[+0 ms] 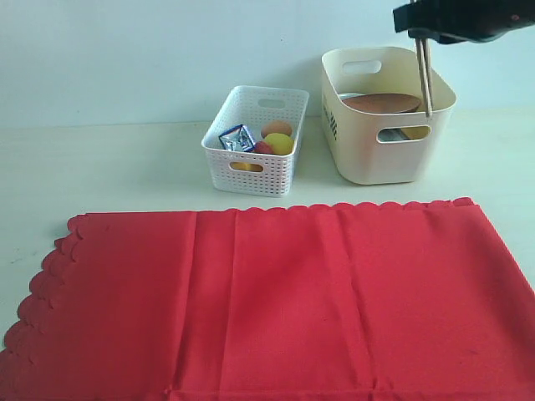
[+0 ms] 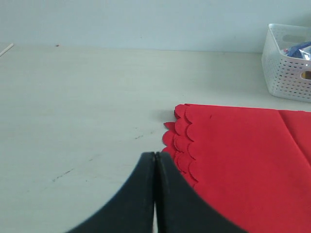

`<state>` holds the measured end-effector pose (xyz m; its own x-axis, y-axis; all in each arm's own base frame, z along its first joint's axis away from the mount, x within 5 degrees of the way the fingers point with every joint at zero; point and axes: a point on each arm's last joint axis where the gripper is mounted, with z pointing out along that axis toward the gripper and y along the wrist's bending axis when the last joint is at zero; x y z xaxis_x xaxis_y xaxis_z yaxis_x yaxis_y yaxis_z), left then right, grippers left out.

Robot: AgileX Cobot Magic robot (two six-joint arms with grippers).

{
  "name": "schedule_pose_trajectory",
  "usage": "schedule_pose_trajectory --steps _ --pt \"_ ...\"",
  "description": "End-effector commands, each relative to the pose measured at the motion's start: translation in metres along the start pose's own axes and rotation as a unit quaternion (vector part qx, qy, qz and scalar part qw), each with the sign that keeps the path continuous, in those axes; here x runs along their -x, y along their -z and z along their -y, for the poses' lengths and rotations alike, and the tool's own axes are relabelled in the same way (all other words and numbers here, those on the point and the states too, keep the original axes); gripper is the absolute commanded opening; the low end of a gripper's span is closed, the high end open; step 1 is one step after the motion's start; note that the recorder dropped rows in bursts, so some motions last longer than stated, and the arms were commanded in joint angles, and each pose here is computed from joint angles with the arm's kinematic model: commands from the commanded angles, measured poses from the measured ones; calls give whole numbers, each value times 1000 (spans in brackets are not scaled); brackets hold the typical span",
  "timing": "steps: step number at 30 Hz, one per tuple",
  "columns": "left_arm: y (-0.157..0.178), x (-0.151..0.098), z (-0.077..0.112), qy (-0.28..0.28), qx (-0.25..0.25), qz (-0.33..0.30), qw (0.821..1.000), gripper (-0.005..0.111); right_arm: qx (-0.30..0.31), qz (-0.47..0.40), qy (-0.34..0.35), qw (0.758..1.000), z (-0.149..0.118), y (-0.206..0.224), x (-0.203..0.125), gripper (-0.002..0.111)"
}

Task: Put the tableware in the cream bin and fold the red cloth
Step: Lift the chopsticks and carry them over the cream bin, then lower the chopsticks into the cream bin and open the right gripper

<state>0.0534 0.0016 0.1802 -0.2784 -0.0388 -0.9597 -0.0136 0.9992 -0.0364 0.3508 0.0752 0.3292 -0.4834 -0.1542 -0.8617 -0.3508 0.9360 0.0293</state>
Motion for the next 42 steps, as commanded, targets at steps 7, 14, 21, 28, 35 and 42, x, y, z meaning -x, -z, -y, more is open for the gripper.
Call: schedule_pose_trajectory --steps 7,14,21,28,35,42 --pt "0 1 0 1 1 8 1000 0 13 32 -46 998 39 -88 15 0" --pt "0 1 0 1 1 8 1000 0 20 37 -57 997 51 -146 13 0" --pt "0 1 0 1 1 8 1000 0 25 -5 -64 998 56 -181 -18 0" --pt "0 1 0 1 1 8 1000 0 40 -60 -13 997 55 -195 -42 2" --pt "0 1 0 1 1 8 1000 0 42 -74 20 996 55 -195 -46 32" --pt "0 1 0 1 1 8 1000 0 31 -56 34 997 54 -172 -21 48"
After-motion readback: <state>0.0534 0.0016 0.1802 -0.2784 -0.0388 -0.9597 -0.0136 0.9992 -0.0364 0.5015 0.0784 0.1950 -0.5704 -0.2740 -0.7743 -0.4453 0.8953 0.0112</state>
